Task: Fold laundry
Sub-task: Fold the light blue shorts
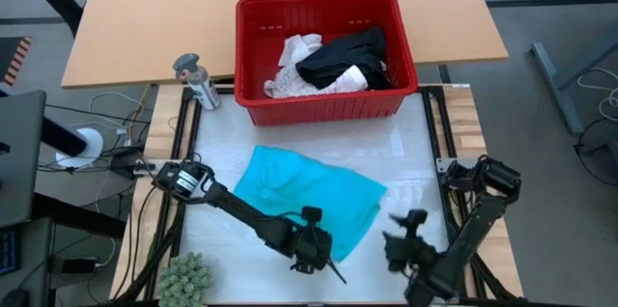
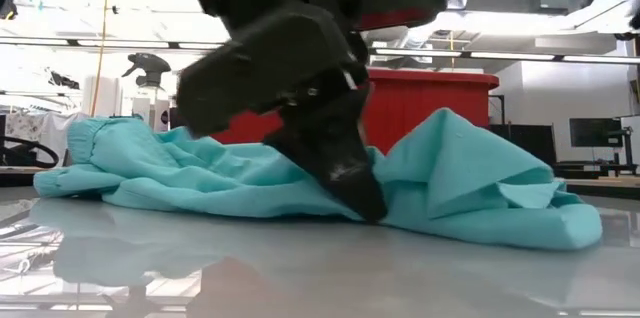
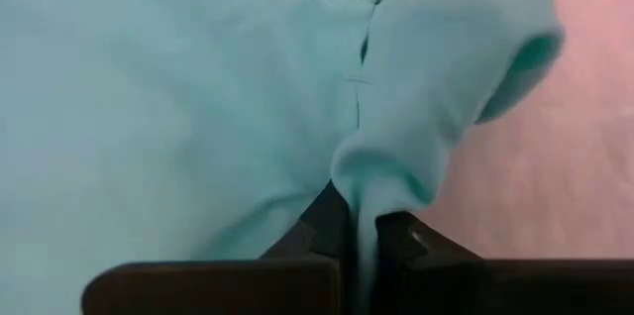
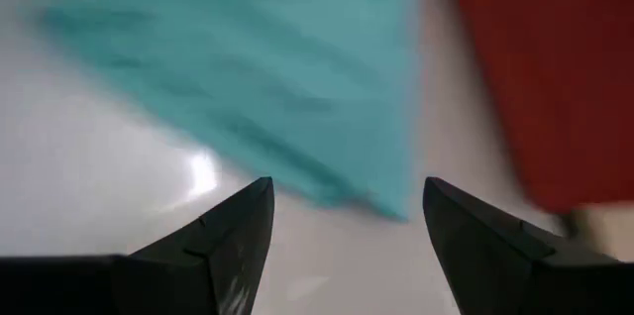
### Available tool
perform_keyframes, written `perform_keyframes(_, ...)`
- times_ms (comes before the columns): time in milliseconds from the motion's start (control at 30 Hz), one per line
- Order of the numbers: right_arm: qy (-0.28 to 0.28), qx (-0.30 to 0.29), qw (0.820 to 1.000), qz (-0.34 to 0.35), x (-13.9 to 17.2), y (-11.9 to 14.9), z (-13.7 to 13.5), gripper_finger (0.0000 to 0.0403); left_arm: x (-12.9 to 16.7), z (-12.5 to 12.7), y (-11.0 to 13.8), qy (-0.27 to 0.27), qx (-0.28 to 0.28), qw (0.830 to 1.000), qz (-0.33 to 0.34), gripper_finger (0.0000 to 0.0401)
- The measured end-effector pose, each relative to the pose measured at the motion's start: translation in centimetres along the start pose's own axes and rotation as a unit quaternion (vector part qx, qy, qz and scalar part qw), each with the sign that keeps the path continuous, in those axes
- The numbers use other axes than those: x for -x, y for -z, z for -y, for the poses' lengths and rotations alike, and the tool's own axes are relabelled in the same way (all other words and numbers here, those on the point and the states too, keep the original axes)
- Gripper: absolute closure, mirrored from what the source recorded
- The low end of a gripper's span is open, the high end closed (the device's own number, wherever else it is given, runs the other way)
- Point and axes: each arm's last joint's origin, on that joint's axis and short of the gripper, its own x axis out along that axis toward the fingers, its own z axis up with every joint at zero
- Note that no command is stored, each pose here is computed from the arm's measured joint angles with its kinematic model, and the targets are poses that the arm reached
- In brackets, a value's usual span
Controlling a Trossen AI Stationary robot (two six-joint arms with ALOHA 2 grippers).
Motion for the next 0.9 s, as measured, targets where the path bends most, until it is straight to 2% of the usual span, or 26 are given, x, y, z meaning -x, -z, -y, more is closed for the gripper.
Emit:
perform_keyframes(33,0.020,-0.028,0.999,0.000,-0.6,-0.2,0.5,0.0117,0.1,0.2,0.0,0.002,0.007,1.000,0.001,0.0401)
perform_keyframes(100,0.023,-0.062,0.998,-0.006,-1.9,-0.9,1.3,0.0117,0.3,0.6,0.1,0.003,0.012,1.000,0.003,0.0401)
perform_keyframes(267,-0.006,-0.112,0.992,-0.060,-5.2,-2.6,4.3,0.0117,0.6,1.4,0.2,0.009,0.009,1.000,0.004,0.0401)
perform_keyframes(400,-0.035,-0.168,0.979,-0.112,-7.5,-3.1,7.9,0.0117,1.1,2.2,0.6,0.022,-0.002,1.000,-0.010,0.0401)
perform_keyframes(500,-0.089,-0.216,0.963,-0.135,-9.5,-3.0,10.2,0.0117,1.4,2.7,1.1,0.020,-0.012,0.999,-0.023,0.0401)
perform_keyframes(600,-0.167,-0.266,0.938,-0.145,-11.7,-2.7,12.2,0.0117,1.7,3.2,1.5,0.019,-0.026,0.999,-0.035,0.0401)
perform_keyframes(733,-0.224,-0.308,0.915,-0.134,-14.6,-1.7,12.9,0.0117,1.9,3.6,1.7,0.006,-0.029,0.999,-0.034,0.0401)
perform_keyframes(900,-0.274,-0.318,0.898,-0.129,-17.4,-1.1,11.7,0.0117,2.0,3.6,1.7,0.001,-0.028,0.999,-0.033,0.0401)
